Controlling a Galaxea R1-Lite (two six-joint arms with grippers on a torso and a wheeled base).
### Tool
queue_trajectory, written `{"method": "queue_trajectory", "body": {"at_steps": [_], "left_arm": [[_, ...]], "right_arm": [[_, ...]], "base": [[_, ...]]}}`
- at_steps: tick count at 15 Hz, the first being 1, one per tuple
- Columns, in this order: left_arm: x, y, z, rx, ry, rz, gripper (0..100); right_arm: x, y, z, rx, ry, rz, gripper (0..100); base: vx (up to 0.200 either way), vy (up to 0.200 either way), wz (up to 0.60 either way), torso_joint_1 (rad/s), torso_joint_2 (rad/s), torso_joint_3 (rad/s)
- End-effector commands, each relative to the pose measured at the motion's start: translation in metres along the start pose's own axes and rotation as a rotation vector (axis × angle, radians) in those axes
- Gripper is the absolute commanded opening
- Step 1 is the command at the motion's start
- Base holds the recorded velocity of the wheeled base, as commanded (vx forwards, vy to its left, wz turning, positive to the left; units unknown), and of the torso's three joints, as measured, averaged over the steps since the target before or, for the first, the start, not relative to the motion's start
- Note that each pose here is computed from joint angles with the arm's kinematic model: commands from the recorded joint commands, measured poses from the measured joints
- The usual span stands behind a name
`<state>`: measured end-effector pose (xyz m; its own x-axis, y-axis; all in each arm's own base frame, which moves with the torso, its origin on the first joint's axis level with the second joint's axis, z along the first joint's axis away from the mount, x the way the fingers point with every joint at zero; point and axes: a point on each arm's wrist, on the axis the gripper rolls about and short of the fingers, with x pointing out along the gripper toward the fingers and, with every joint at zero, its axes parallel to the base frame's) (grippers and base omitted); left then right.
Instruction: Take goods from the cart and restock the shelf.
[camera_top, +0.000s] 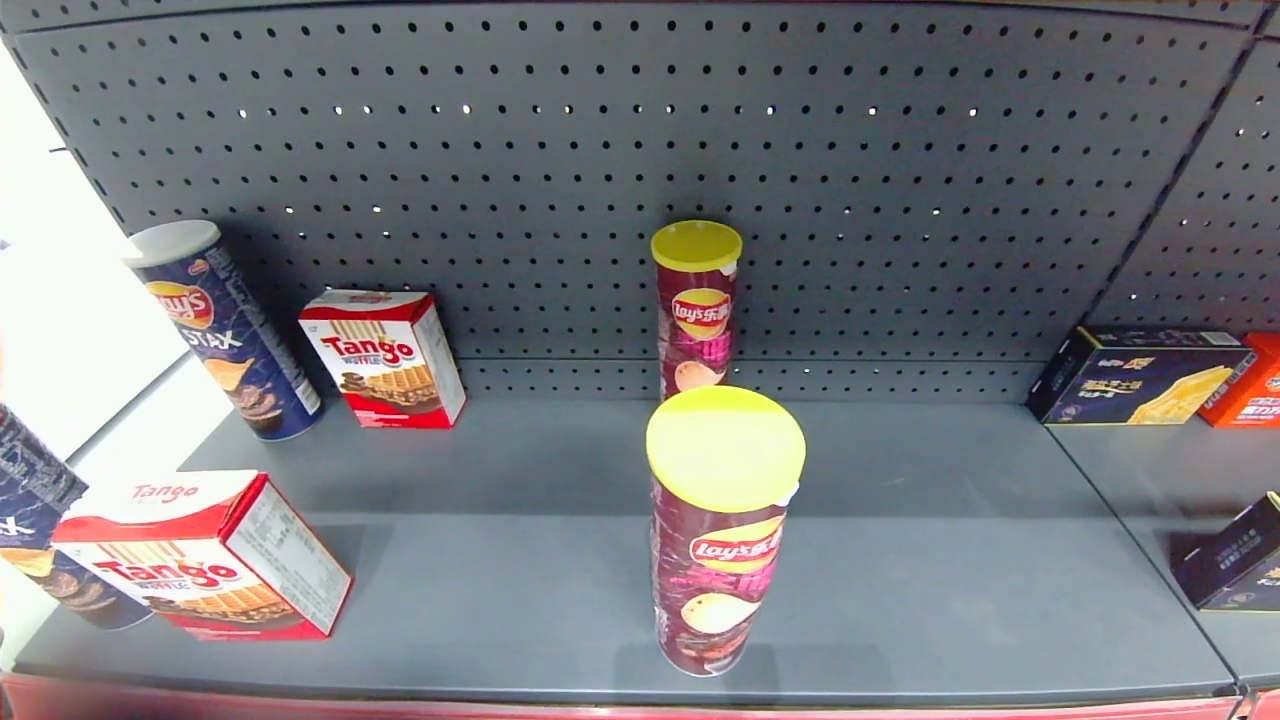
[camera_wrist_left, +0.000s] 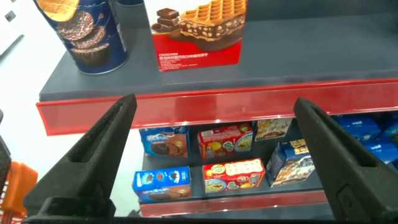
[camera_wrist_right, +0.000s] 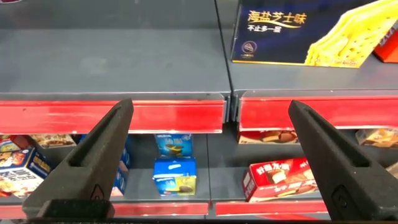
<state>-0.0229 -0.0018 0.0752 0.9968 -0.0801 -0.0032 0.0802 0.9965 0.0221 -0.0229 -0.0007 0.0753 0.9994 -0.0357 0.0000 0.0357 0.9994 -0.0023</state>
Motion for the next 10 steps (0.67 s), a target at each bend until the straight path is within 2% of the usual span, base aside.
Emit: {"method": "queue_trajectory", "body": {"at_steps": [1, 5, 6, 10], "left_arm": [[0.0000, 0.0000, 0.0000, 0.001, 0.000, -0.001, 100], [0.0000, 0.0000, 0.0000, 0.001, 0.000, 0.000, 100], [0.0000, 0.0000, 0.0000, -0.001, 0.000, 0.000, 100], [0.0000, 0.0000, 0.0000, 0.001, 0.000, -0.001, 100]], "right_arm": [[0.0001, 0.0000, 0.0000, -0.001, 0.002, 0.000, 100], [0.0001, 0.0000, 0.0000, -0.001, 0.002, 0.000, 100], [0.0001, 0.0000, 0.0000, -0.001, 0.002, 0.000, 100], [0.0001, 0.0000, 0.0000, -0.001, 0.002, 0.000, 100]], "base": [[0.000, 0.000, 0.00, 0.000, 0.00, 0.000], [0.000, 0.000, 0.00, 0.000, 0.00, 0.000], [-0.200, 0.000, 0.00, 0.002, 0.00, 0.002], [0.000, 0.000, 0.00, 0.000, 0.00, 0.000]]}}
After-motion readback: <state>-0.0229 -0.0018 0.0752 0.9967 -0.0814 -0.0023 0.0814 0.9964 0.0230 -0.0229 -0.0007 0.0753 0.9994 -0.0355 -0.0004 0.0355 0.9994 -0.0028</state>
